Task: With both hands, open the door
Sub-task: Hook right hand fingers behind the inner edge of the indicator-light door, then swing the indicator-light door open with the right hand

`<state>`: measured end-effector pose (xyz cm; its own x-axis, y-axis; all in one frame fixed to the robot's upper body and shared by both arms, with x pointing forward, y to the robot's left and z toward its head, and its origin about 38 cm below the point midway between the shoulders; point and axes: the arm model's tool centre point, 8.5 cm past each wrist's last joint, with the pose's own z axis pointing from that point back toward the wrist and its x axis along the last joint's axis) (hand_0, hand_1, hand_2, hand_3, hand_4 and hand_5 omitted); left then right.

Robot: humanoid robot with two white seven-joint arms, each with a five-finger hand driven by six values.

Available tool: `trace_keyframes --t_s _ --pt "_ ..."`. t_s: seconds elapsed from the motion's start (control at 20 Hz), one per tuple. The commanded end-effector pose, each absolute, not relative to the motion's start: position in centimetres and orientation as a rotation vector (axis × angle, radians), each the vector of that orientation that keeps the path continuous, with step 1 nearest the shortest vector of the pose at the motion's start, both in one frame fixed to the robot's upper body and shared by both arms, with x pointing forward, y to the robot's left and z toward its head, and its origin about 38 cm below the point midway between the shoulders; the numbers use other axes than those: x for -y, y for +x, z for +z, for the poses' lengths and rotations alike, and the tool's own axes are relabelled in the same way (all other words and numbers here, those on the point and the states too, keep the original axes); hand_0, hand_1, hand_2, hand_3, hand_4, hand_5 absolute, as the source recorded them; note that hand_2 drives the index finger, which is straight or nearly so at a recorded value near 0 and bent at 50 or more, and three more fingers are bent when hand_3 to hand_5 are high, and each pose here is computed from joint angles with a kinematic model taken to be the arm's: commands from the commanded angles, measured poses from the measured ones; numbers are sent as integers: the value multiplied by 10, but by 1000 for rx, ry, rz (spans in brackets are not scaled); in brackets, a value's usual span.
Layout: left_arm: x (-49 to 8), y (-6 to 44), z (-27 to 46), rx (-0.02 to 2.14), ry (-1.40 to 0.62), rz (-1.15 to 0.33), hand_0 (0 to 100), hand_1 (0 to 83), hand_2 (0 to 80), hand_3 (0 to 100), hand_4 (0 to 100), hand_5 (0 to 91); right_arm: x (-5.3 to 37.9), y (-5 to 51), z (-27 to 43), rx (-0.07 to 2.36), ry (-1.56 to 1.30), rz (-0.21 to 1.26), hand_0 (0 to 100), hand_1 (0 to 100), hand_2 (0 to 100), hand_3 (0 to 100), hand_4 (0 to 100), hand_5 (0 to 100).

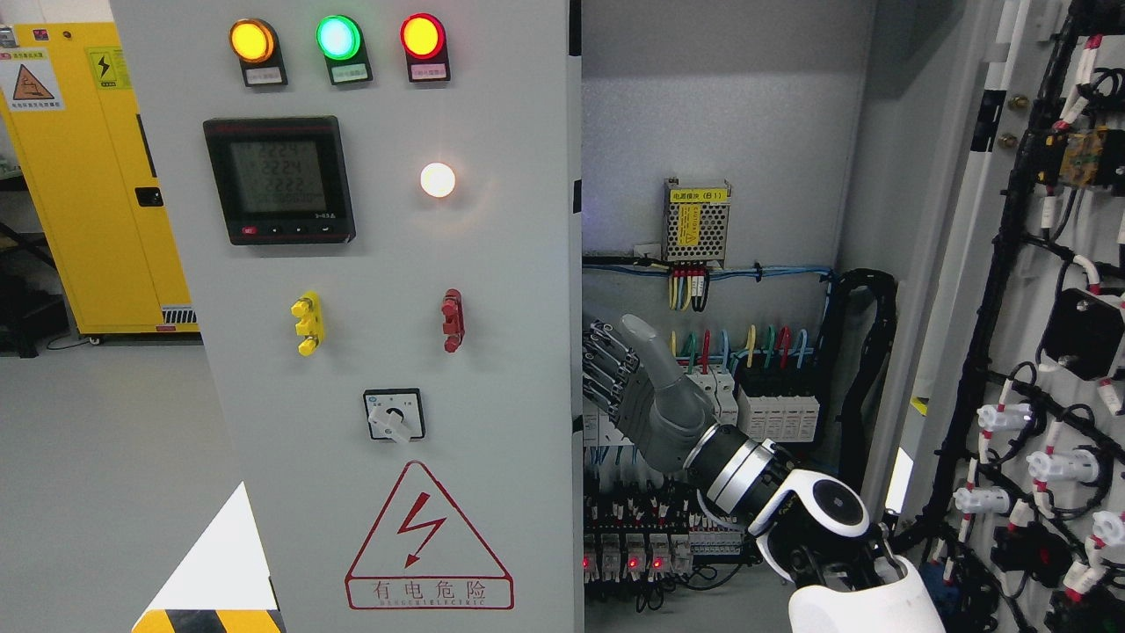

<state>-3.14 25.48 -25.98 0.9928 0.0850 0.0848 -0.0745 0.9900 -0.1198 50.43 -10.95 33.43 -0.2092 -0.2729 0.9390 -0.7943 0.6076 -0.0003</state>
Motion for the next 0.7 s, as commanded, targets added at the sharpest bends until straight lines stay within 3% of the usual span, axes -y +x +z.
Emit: trace_keyframes --t_s 0.0,0.65 --pt "-259 -25 -260 110 -113 77 320 118 0 0 0 0 102 501 340 1768 911 611 214 64 0 0 0 0" --pt "-259 -24 -260 111 -113 78 320 117 0 0 0 0 99 495 343 1758 949 662 214 64 0 0 0 0"
